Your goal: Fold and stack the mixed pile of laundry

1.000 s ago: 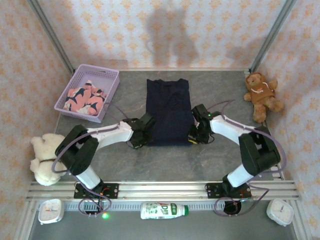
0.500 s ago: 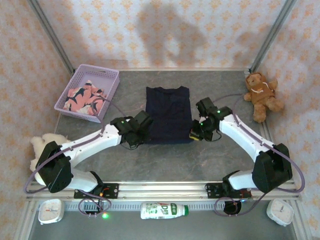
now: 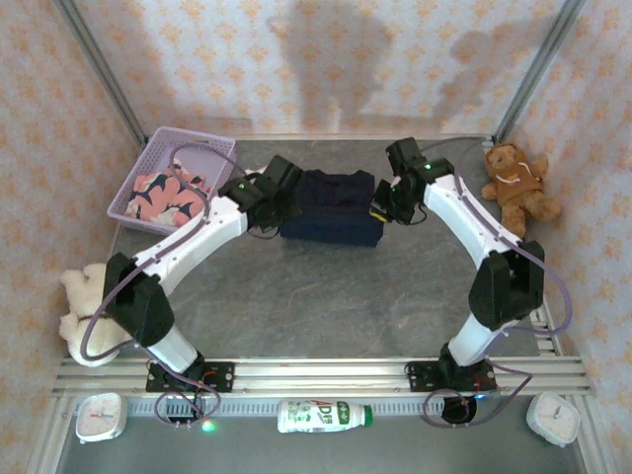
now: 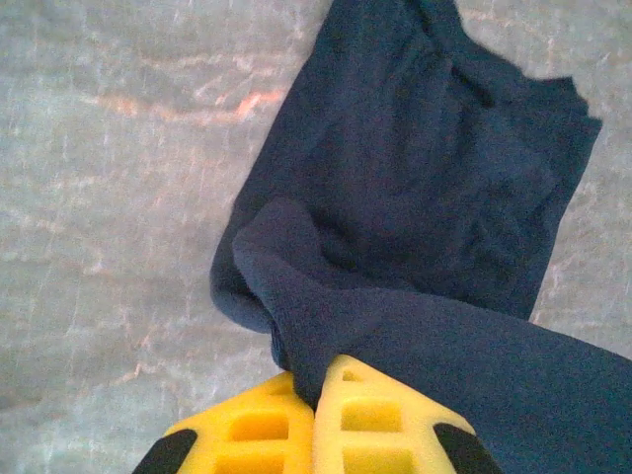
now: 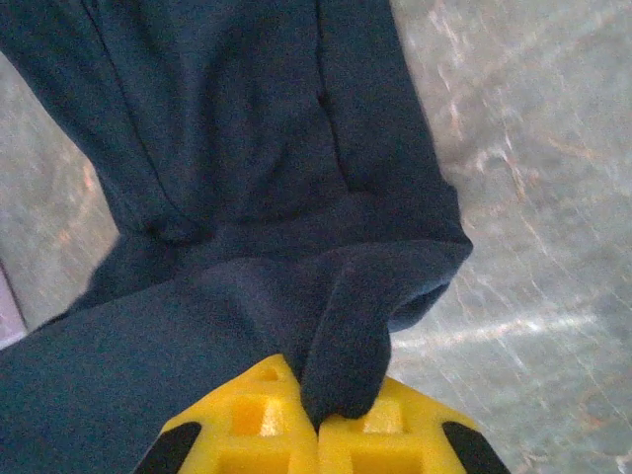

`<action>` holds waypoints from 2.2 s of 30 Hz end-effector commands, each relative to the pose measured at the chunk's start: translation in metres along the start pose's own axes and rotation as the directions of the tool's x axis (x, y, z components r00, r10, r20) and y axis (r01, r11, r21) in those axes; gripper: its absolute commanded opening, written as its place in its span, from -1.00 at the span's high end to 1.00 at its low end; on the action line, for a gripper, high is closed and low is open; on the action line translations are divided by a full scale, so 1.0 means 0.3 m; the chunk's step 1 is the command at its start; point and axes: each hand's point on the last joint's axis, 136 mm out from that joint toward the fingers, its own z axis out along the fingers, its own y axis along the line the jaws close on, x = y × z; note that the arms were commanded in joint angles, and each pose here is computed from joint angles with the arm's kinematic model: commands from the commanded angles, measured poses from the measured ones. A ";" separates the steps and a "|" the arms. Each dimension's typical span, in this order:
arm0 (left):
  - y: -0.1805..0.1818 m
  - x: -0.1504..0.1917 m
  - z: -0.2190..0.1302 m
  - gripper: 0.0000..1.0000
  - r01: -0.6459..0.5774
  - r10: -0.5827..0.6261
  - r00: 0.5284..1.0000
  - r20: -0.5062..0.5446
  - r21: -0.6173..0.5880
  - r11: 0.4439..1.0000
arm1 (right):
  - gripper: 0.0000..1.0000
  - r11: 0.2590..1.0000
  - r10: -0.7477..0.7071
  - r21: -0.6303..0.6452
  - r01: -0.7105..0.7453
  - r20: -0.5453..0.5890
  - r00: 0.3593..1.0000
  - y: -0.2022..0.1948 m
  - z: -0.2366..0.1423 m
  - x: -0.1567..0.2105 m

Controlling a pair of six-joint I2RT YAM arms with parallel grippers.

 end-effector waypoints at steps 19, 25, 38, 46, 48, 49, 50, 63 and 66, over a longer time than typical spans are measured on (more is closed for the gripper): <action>-0.151 -0.460 0.453 -0.43 0.048 -0.046 0.997 -0.062 0.026 0.999 | -0.40 0.982 0.083 -0.184 -0.049 0.178 0.981 0.232 0.230 -0.603; -0.137 -0.322 0.406 -0.24 0.040 -0.032 0.992 -0.119 0.065 0.997 | 0.07 0.994 -0.019 -0.105 0.032 0.118 0.993 0.168 0.283 -0.471; -0.013 -0.012 0.601 0.26 -0.055 0.035 0.971 -0.236 -0.081 0.995 | 0.62 0.992 0.026 0.120 -0.030 0.040 0.999 -0.033 0.540 -0.383; 0.013 0.040 0.655 0.28 -0.121 0.087 0.948 -0.308 -0.095 0.988 | 0.63 0.986 0.101 0.142 -0.092 -0.056 0.993 -0.193 0.523 -0.100; -0.020 0.052 0.674 0.28 -0.155 0.123 0.933 -0.337 -0.070 0.985 | 0.63 0.987 0.105 0.131 -0.094 -0.077 0.992 -0.209 0.481 -0.003; -0.042 0.055 0.680 0.28 -0.180 0.149 0.926 -0.346 -0.059 0.982 | 0.63 0.989 0.103 0.116 -0.093 -0.083 0.991 -0.204 0.461 0.032; -0.065 0.059 0.689 0.27 -0.208 0.179 0.916 -0.358 -0.043 0.977 | 0.63 0.991 0.095 0.098 -0.086 -0.093 0.991 -0.194 0.442 0.073; -0.286 -0.249 0.449 -1.00 -0.266 0.284 0.945 -0.160 0.123 0.956 | -0.03 0.982 -0.172 0.080 0.173 -0.011 0.985 0.046 0.301 -0.012; -0.224 -0.349 0.342 -1.00 -0.233 0.244 0.965 -0.096 0.114 0.966 | -0.20 0.937 -0.273 0.225 0.266 0.000 0.962 0.068 0.366 -0.040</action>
